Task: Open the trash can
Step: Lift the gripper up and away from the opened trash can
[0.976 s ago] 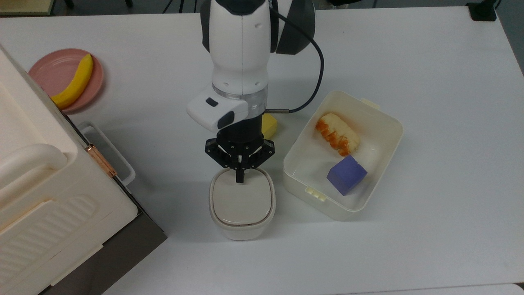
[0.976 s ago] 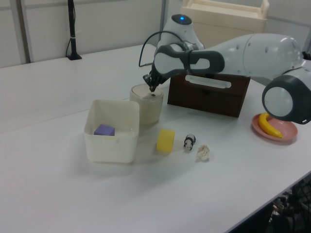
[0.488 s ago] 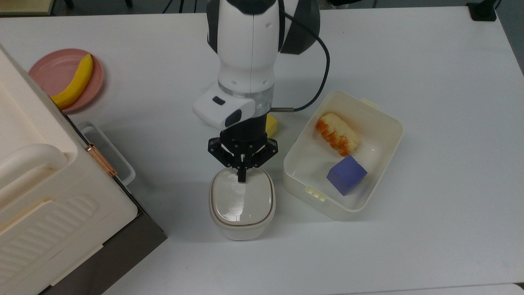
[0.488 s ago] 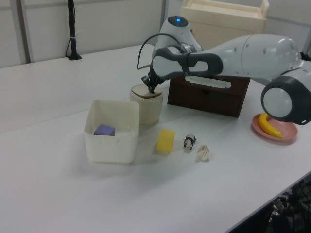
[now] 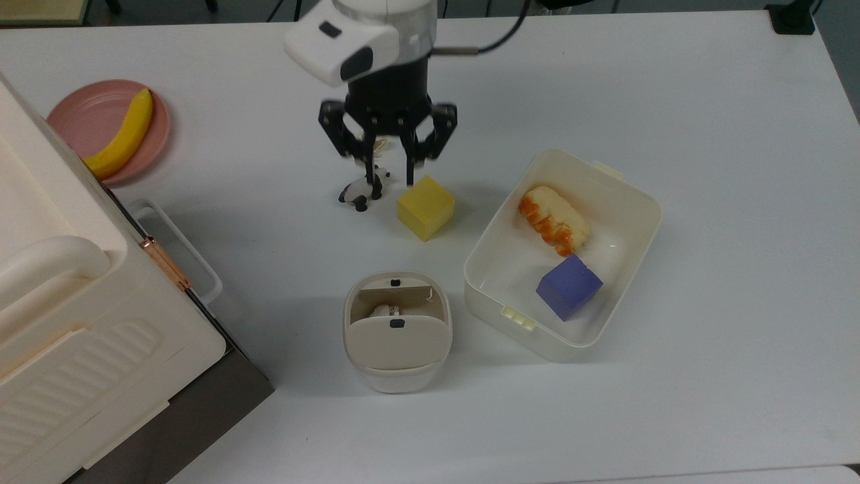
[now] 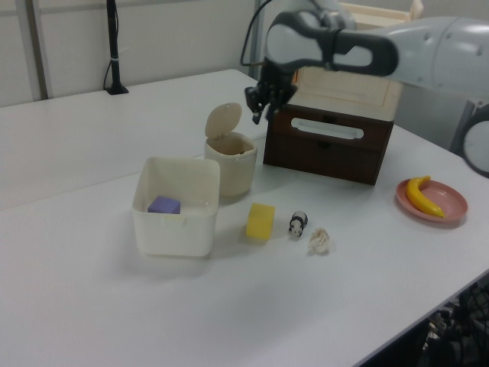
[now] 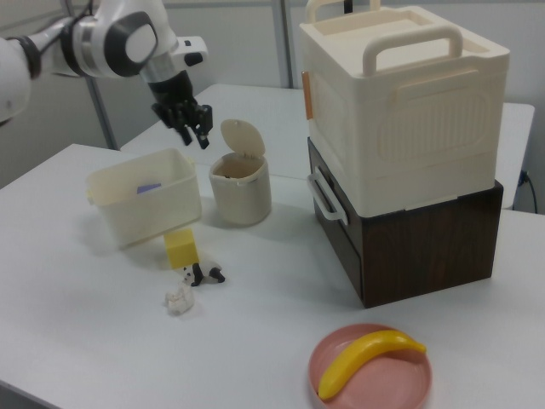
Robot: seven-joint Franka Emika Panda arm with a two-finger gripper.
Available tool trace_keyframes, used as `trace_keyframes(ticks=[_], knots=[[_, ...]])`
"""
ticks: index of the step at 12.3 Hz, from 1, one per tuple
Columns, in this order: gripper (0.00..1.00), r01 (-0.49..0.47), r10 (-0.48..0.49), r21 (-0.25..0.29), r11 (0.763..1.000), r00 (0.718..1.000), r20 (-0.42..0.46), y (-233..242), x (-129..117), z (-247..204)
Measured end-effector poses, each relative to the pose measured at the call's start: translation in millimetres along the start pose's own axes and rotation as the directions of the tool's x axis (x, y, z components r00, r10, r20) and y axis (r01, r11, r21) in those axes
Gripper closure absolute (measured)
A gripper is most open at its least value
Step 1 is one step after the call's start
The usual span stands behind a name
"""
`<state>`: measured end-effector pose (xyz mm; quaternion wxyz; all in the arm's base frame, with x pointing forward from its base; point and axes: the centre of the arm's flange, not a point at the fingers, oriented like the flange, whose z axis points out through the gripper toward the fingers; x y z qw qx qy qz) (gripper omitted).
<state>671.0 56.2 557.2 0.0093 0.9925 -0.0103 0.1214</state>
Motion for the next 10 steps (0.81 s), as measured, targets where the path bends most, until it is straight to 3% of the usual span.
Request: trace_keyframes(ticks=[3,5,10], knots=[[0.16,-0.007,0.008,-0.010,1.000,0.988,0.156,10.0,-37.0,-25.8],[0.00,-0.007,0.010,-0.013,1.000,0.979,0.202,13.0,-50.2,-31.4],[0.00,-0.011,0.015,-0.017,1.000,0.968,0.249,17.6,-61.0,-26.6]])
